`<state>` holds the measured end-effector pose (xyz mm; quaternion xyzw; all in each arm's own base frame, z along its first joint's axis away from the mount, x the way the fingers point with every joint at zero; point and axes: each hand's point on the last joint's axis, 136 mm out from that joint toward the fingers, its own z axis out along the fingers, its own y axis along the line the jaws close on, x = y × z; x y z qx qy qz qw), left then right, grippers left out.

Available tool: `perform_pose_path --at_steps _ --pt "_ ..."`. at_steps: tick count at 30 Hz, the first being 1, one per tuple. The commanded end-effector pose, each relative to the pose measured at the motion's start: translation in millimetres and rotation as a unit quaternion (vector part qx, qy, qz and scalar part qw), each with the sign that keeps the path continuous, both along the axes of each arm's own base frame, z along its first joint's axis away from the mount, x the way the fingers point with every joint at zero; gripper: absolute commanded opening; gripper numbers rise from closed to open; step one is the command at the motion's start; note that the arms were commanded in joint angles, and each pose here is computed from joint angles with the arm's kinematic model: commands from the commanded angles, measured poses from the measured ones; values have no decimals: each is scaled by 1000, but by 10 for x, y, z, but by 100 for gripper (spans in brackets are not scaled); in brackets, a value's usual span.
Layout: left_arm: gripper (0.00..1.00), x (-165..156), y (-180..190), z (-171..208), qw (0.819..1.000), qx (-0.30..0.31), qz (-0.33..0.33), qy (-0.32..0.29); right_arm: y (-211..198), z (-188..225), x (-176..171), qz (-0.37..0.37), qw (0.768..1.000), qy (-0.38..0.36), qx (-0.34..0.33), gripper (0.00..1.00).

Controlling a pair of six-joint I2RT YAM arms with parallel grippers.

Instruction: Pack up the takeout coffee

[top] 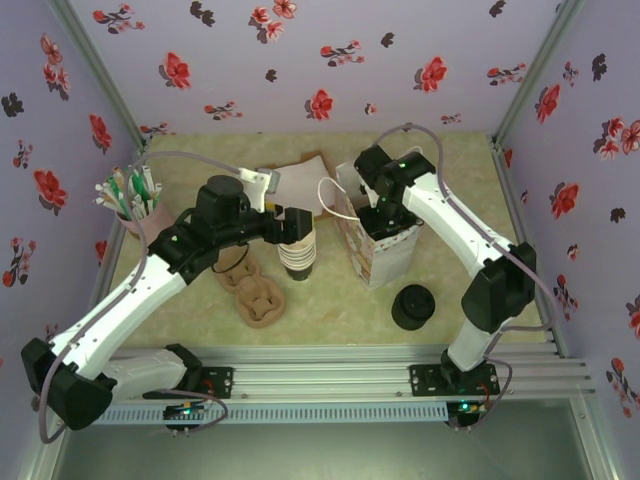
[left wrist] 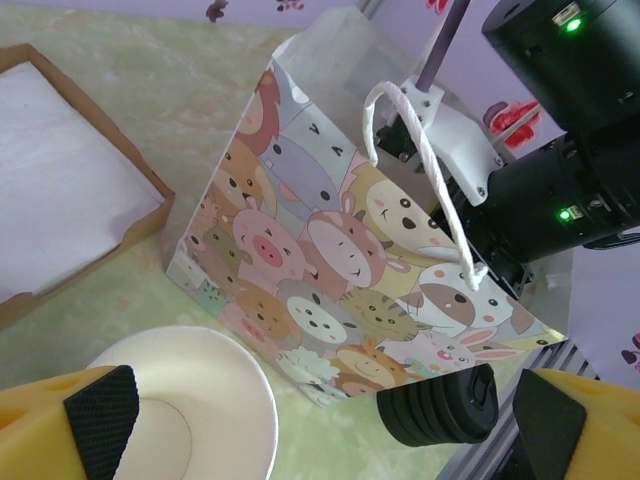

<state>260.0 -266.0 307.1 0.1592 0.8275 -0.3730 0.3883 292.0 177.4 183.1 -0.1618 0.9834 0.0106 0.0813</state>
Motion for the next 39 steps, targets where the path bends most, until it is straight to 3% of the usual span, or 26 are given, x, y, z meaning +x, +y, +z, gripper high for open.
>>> perform_pose_path --at_steps 1,39 --pt "99 15 -52 162 1000 -6 -9 -29 -30 100 -11 8 1000 -19 6 68" --pt "99 56 -85 126 1000 -1 -9 -26 -57 -12 -46 8 1000 -11 -2 68"
